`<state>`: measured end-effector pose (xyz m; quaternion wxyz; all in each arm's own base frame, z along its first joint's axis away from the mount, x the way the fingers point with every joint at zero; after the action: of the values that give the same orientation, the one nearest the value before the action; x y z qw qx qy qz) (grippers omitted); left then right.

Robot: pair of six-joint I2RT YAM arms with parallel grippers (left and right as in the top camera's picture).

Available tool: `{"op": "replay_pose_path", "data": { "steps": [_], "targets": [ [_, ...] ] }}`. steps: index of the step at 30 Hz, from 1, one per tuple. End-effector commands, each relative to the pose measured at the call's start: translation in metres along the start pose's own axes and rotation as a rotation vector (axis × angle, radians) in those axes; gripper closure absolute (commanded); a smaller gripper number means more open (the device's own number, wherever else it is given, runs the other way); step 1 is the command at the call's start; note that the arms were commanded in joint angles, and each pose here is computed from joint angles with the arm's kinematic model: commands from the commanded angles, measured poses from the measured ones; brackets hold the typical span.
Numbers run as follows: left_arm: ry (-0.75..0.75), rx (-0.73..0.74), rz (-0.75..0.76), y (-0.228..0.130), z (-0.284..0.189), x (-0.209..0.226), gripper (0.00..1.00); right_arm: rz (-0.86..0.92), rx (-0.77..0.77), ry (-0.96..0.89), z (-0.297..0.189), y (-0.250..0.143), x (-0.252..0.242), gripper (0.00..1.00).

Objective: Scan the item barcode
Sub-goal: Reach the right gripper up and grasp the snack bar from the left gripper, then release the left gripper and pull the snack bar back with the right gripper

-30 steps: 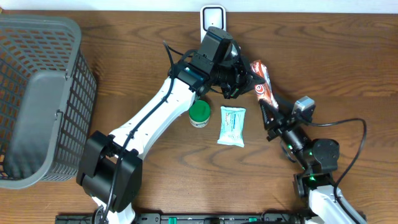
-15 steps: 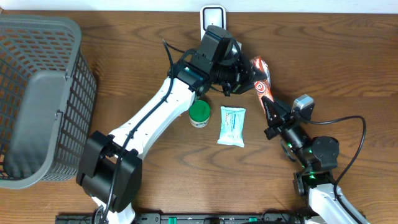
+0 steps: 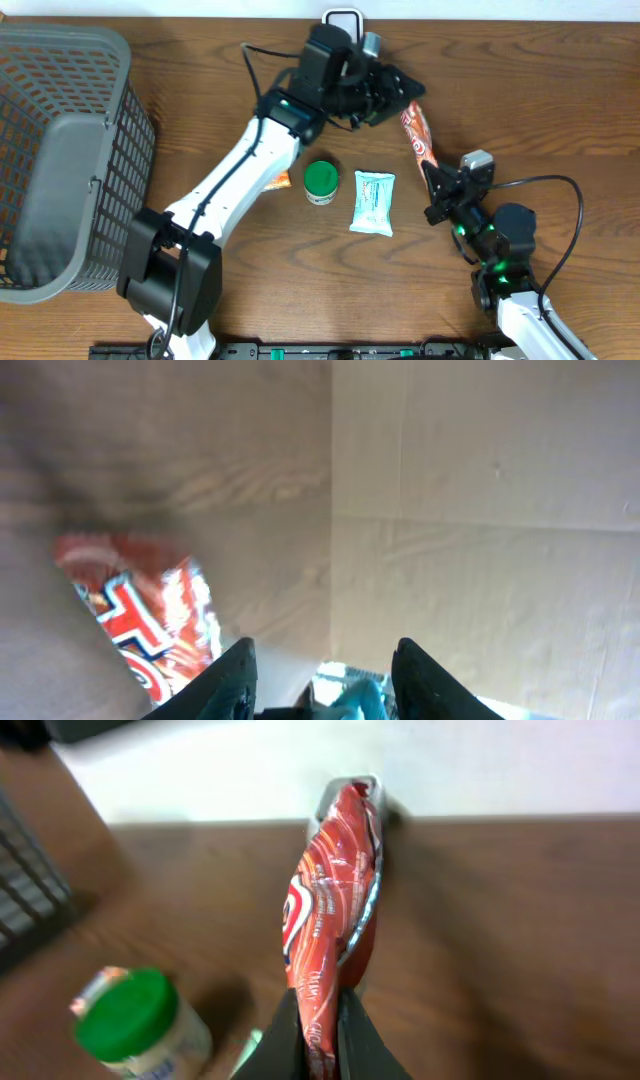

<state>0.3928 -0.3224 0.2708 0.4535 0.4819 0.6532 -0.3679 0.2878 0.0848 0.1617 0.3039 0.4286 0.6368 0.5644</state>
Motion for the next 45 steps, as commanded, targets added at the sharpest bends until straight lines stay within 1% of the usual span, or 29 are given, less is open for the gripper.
{"op": "replay_pose_path", "data": {
  "steps": [1, 2, 3, 6, 7, 8, 9, 11, 15, 18, 21, 23, 27, 35, 39, 42, 45],
  "targets": [
    [-0.071, -0.014, 0.077, 0.008, -0.017, -0.021, 0.54, -0.100, 0.003, -0.095, 0.005, 0.016, -0.014, 0.99],
    [-0.091, -0.020, 0.095, 0.010, -0.020, -0.026, 0.54, -0.116, 0.025, -0.117, 0.006, 0.015, -0.018, 0.99],
    [-0.106, -0.025, 0.109, 0.011, -0.022, -0.030, 0.51, -0.128, 0.045, -0.138, 0.007, 0.014, -0.021, 0.99],
    [-0.150, -0.052, 0.173, 0.015, -0.030, -0.044, 0.48, -0.167, 0.114, -0.201, 0.008, 0.013, -0.031, 0.99],
    [-0.164, -0.061, 0.205, 0.016, -0.033, -0.048, 0.39, -0.181, 0.135, -0.221, 0.008, 0.014, -0.034, 0.99],
    [-0.174, -0.069, 0.232, 0.016, -0.037, -0.053, 0.36, -0.192, 0.152, -0.236, 0.008, 0.014, -0.036, 0.99],
    [-0.185, -0.080, 0.270, 0.016, -0.041, -0.058, 0.30, -0.211, 0.175, -0.253, 0.008, 0.016, -0.039, 0.99],
    [-0.192, -0.092, 0.316, 0.015, -0.047, -0.063, 0.25, -0.232, 0.198, -0.267, 0.008, 0.017, -0.042, 0.99],
    [-0.214, -0.132, 0.438, 0.012, -0.067, -0.080, 0.08, -0.292, 0.256, -0.258, 0.009, 0.023, -0.042, 0.99],
    [-0.226, -0.173, 0.537, 0.009, -0.087, -0.094, 0.01, -0.342, 0.294, -0.271, 0.009, 0.029, -0.043, 0.99],
    [-0.221, -0.215, 0.608, 0.007, -0.109, -0.103, 0.00, -0.414, 0.336, -0.331, 0.008, 0.034, -0.044, 0.99],
    [-0.207, -0.249, 0.629, 0.008, -0.128, -0.107, 0.00, -0.507, 0.354, -0.381, 0.009, 0.038, -0.039, 0.99],
    [-0.186, -0.290, 0.613, 0.011, -0.151, -0.108, 0.02, -0.657, 0.391, -0.467, 0.007, 0.042, -0.028, 0.99],
    [-0.164, -0.386, 0.601, 0.021, -0.194, -0.111, 0.02, -0.831, 0.449, -0.530, 0.009, 0.035, 0.003, 0.99],
    [-0.162, -0.444, 0.611, 0.026, -0.217, -0.114, 0.02, -0.885, 0.508, -0.502, 0.018, 0.015, 0.014, 0.99],
    [-0.159, -0.480, 0.616, 0.029, -0.231, -0.116, 0.02, -0.940, 0.583, -0.470, 0.029, -0.012, 0.022, 0.99],
    [-0.156, -0.502, 0.616, 0.031, -0.239, -0.116, 0.02, -1.009, 0.666, -0.515, 0.038, -0.038, 0.020, 0.99]
  ]
}}
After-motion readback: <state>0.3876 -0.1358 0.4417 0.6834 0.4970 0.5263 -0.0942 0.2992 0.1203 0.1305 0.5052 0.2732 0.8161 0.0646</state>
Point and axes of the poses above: each gripper's point midway between its finger pads, its own z axis out along the fingers, its own x axis along the line the jaws close on, y = z × x, the point moved 4 cm from there along -z, back along the fingers, and after that the axes turned 9 degrees about -z, right-handed, at the moved point
